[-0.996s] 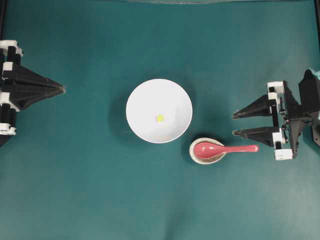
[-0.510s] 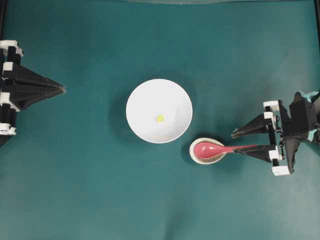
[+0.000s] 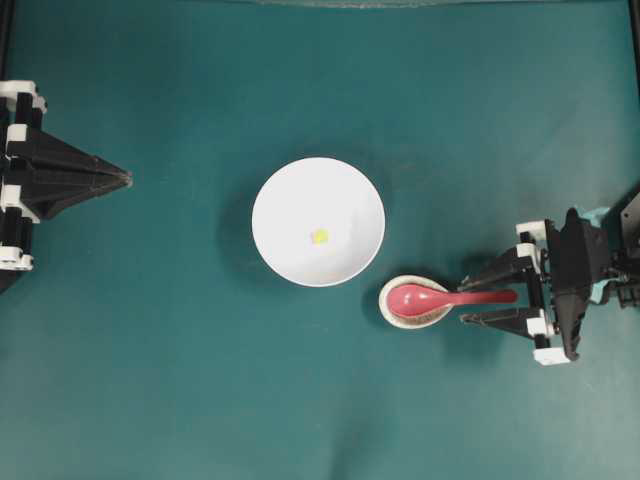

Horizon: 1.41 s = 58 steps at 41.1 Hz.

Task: Scoop the yellow hexagonal prism block from the bowl with a spoon using the right arm.
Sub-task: 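Close the right gripper on the pink spoon handle and lift it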

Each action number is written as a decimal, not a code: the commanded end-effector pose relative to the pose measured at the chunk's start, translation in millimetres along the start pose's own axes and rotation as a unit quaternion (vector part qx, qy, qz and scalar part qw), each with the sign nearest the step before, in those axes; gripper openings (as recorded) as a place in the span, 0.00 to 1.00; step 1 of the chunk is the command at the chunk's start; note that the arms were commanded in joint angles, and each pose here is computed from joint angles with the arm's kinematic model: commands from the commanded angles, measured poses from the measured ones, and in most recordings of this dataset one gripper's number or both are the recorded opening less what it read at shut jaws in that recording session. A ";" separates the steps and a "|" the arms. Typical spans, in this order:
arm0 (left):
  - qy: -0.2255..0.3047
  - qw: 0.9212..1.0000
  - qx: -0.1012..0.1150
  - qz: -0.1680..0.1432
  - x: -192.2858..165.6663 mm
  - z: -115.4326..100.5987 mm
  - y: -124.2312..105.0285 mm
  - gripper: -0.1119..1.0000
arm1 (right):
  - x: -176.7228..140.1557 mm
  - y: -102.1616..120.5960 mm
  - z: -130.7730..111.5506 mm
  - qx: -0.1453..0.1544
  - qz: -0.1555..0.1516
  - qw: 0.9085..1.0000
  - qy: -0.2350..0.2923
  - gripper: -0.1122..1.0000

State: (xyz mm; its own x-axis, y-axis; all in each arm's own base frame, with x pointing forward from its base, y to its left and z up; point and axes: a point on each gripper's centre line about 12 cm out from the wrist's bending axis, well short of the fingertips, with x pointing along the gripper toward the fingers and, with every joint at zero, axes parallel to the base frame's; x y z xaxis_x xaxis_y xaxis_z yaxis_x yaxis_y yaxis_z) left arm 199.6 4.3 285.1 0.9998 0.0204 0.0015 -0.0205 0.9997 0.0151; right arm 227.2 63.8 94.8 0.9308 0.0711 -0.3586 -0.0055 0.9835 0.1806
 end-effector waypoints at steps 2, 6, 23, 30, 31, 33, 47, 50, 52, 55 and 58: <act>-0.008 1.000 0.001 0.001 2.9 8.0 0.4 0.09 | 2.4 0.7 -0.4 -0.003 0.000 1.000 -0.006 0.58; -0.008 1.000 0.001 0.001 2.9 8.0 0.4 0.09 | 2.6 -2.4 -5.1 -0.005 -0.009 1.000 -0.001 0.58; -0.008 1.000 0.000 0.001 2.9 8.0 0.4 0.09 | 7.9 -4.1 -14.1 -0.023 -0.016 1.000 0.013 0.57; -0.008 1.000 0.001 0.001 2.9 8.0 0.4 0.09 | 8.3 -3.9 -13.3 -0.027 -0.016 0.999 0.011 0.54; -0.008 1.000 0.001 0.001 2.8 7.4 0.3 0.09 | 8.3 -3.8 -13.4 -0.029 -0.015 0.999 0.011 0.54; -0.008 1.000 0.001 0.001 2.9 8.0 0.4 0.09 | 9.0 -3.4 -12.6 -0.030 -0.015 0.999 0.010 0.54; -0.008 1.000 0.000 0.001 2.9 8.0 0.4 0.09 | 9.8 -2.9 -11.8 -0.031 -0.015 0.999 0.008 0.54; -0.008 1.000 0.000 0.001 2.9 8.0 0.4 0.09 | 9.8 -2.8 -11.4 -0.032 -0.015 0.999 0.006 0.54; -0.008 1.000 0.000 0.001 2.9 8.0 0.4 0.09 | 9.9 -3.2 -11.0 -0.032 -0.015 0.999 0.005 0.54; -0.008 1.000 0.000 0.001 2.9 8.0 0.4 0.09 | 10.2 -2.5 -10.5 -0.031 -0.014 0.999 0.003 0.54; -0.007 1.000 0.000 0.001 3.0 7.0 0.3 0.09 | 9.8 -2.8 -10.7 -0.032 -0.015 0.999 0.003 0.54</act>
State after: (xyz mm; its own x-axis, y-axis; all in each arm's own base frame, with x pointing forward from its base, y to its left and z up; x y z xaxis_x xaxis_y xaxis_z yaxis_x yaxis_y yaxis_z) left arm 199.8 4.3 284.6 0.9998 0.0208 -0.0015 -0.0207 0.9997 0.0120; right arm 229.9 62.1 77.3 0.9198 0.0403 -0.3903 0.0026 0.9941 0.1086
